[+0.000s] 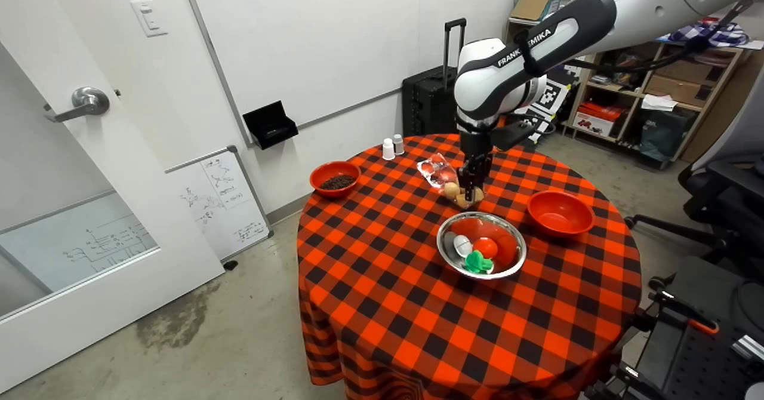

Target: Put the broccoli and tomato in the silver bowl

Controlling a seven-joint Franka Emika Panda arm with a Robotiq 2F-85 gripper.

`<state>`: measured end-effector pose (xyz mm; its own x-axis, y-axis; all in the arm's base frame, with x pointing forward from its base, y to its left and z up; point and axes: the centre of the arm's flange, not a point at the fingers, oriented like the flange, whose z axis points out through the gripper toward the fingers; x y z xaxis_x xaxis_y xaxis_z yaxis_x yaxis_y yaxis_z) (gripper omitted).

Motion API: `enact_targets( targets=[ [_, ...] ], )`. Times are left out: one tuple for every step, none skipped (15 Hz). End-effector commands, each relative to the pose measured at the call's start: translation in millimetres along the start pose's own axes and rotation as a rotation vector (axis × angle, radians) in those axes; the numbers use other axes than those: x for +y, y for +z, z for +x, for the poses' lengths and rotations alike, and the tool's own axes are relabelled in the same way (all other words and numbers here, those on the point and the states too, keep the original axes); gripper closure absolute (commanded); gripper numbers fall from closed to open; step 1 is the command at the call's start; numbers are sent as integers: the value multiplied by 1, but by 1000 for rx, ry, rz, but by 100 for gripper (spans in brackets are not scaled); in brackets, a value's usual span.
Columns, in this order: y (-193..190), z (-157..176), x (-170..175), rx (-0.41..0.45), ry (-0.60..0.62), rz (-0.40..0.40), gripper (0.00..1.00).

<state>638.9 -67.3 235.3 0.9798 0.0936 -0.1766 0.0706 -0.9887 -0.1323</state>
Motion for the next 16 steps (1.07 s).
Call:
enact_targets(
  targets=[
    [4,20,29,7,32,-70,81],
    [7,25,37,10,38,-91,81],
    [9,32,44,13,39,-111,81],
    [10,39,49,17,39,-125,81],
    [11,46,53,22,40,-142,81],
    [11,52,56,25,39,-154,81],
    [13,59,59,28,40,-167,81],
    [14,65,61,32,43,-176,81],
    [16,72,63,35,47,-186,81],
    [17,79,65,39,51,-195,81],
    [18,84,66,42,57,-202,81],
    [20,89,69,44,64,-207,81],
    [22,93,70,45,69,-209,81],
    [26,97,72,45,74,-215,81],
    [29,100,73,45,77,-221,81],
    [33,102,75,43,79,-225,81]
  ],
)
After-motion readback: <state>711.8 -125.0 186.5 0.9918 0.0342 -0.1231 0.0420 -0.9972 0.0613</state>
